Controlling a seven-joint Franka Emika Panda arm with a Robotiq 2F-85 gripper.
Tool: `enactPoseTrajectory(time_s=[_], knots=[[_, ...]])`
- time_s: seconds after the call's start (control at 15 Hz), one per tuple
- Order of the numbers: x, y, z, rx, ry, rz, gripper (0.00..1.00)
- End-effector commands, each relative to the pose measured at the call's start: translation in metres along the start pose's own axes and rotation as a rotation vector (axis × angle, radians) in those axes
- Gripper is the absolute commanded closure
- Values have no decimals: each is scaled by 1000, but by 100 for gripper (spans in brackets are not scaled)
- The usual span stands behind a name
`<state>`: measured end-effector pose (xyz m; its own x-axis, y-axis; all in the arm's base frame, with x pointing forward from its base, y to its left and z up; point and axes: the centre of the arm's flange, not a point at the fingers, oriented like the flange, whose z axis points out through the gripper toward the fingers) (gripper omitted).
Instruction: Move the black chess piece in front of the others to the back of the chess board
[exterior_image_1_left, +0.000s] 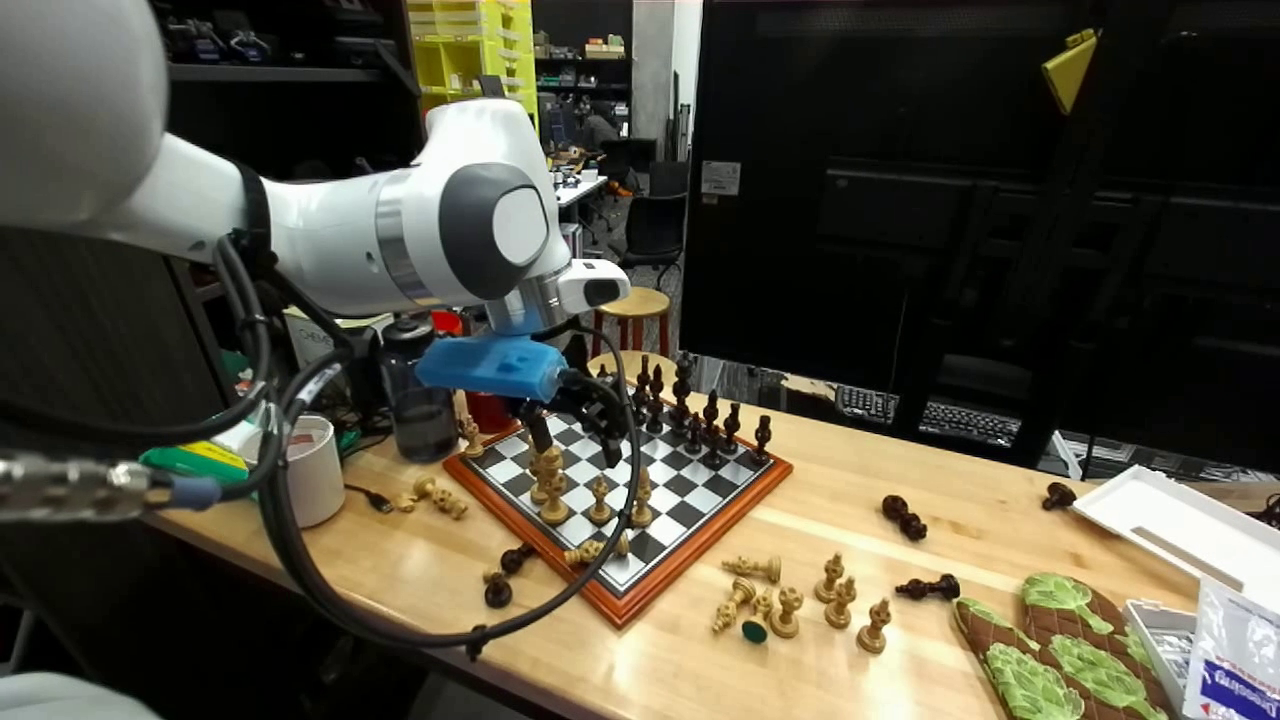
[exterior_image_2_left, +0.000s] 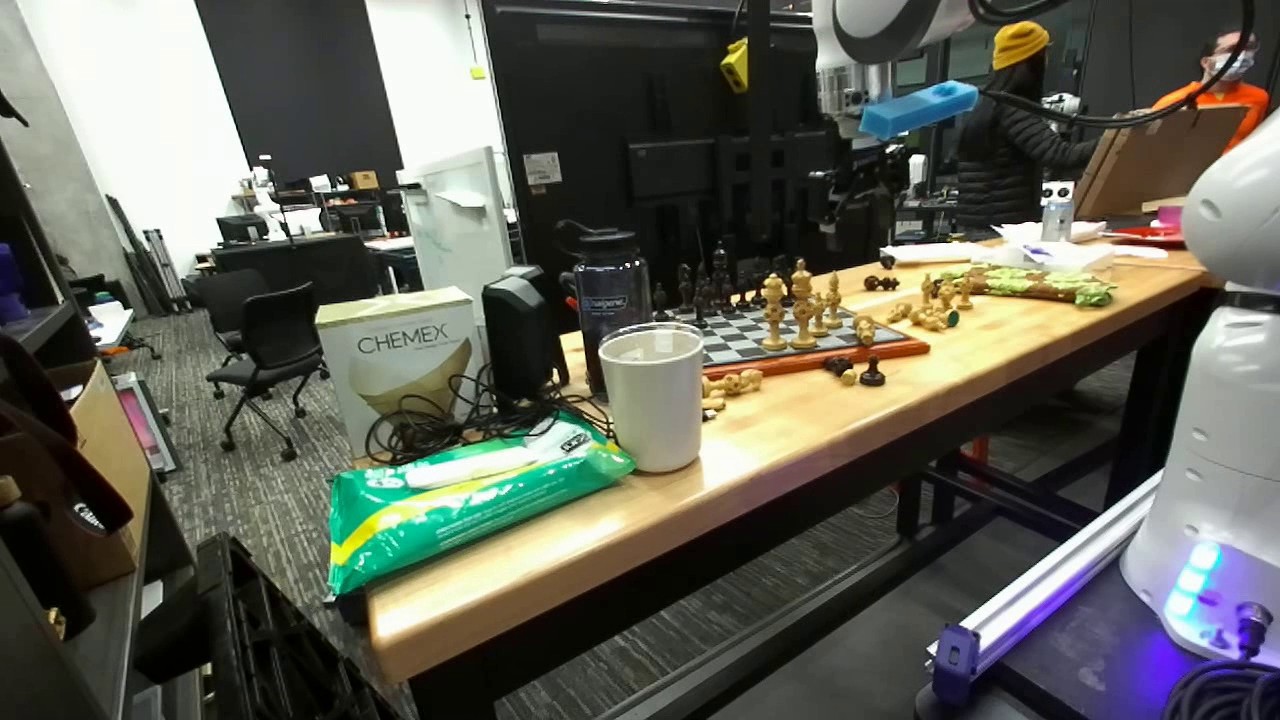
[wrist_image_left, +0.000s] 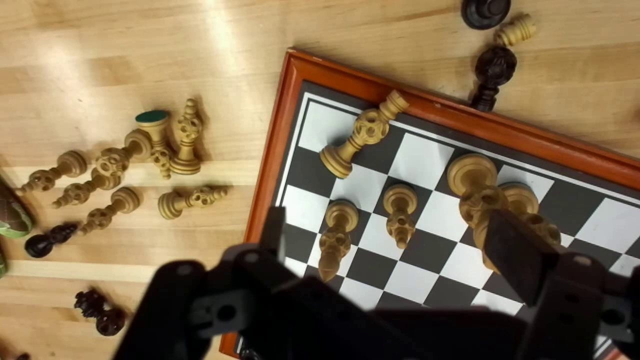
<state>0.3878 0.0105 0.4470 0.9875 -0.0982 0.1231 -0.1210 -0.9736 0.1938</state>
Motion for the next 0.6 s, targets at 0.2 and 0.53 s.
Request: enactPoseTrajectory(time_s=[0.2,0.53], knots=[[0,0,0,0,0,-1,0],[18,3,6,15,6,80,0]])
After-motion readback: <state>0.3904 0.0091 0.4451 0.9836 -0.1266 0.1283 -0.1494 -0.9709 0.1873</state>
